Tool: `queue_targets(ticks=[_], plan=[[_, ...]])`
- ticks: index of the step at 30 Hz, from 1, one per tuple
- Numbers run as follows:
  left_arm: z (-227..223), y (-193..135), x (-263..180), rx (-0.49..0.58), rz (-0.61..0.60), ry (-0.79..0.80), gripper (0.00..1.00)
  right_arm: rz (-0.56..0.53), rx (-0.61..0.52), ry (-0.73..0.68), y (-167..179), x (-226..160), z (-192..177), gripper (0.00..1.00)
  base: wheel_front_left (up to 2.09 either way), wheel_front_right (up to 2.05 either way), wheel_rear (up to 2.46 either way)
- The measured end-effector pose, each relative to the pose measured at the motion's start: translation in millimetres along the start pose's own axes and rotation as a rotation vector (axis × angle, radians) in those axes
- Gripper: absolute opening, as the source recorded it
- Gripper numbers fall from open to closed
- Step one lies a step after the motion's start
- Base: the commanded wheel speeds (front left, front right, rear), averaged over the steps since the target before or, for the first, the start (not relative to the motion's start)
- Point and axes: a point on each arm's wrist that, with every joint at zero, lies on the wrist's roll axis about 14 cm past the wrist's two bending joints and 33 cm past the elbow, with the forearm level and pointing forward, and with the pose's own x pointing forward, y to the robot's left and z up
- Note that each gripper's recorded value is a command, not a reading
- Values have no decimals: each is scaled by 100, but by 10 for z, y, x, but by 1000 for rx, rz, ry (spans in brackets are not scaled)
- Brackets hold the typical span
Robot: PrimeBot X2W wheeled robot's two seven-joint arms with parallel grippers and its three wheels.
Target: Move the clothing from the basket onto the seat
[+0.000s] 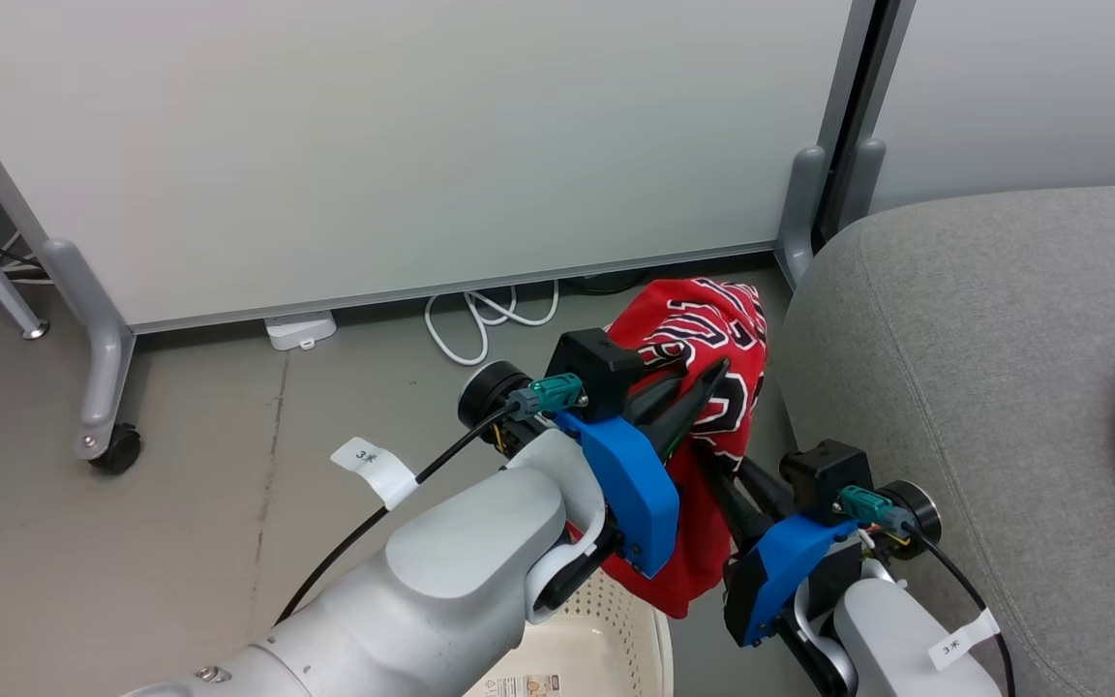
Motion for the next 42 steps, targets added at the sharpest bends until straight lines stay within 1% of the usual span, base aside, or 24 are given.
queue_targets(ticks=[11,25,26,28,29,30,42], plan=[[-29,44,21,3,13,4,0,-3,25,-6,-6,-13,-21,0,0,0,0],[-46,57,37,5,14,6,0,-18,31,-12,-56,-29,-28,0,0,0,0],[-46,58,36,5,15,6,8,-18,31,-12,-56,-29,-27,0,0,0,0],[-46,62,34,6,16,6,42,-18,32,-13,-56,-28,-25,0,0,0,0],[-46,64,33,6,17,6,80,-19,33,-14,-57,-29,-23,0,0,0,0],[-44,66,32,7,19,5,100,-19,34,-14,-58,-29,-21,0,0,0,0],[-38,112,-2,13,53,-12,100,-32,41,-35,-92,-40,33,0,0,0,0]])
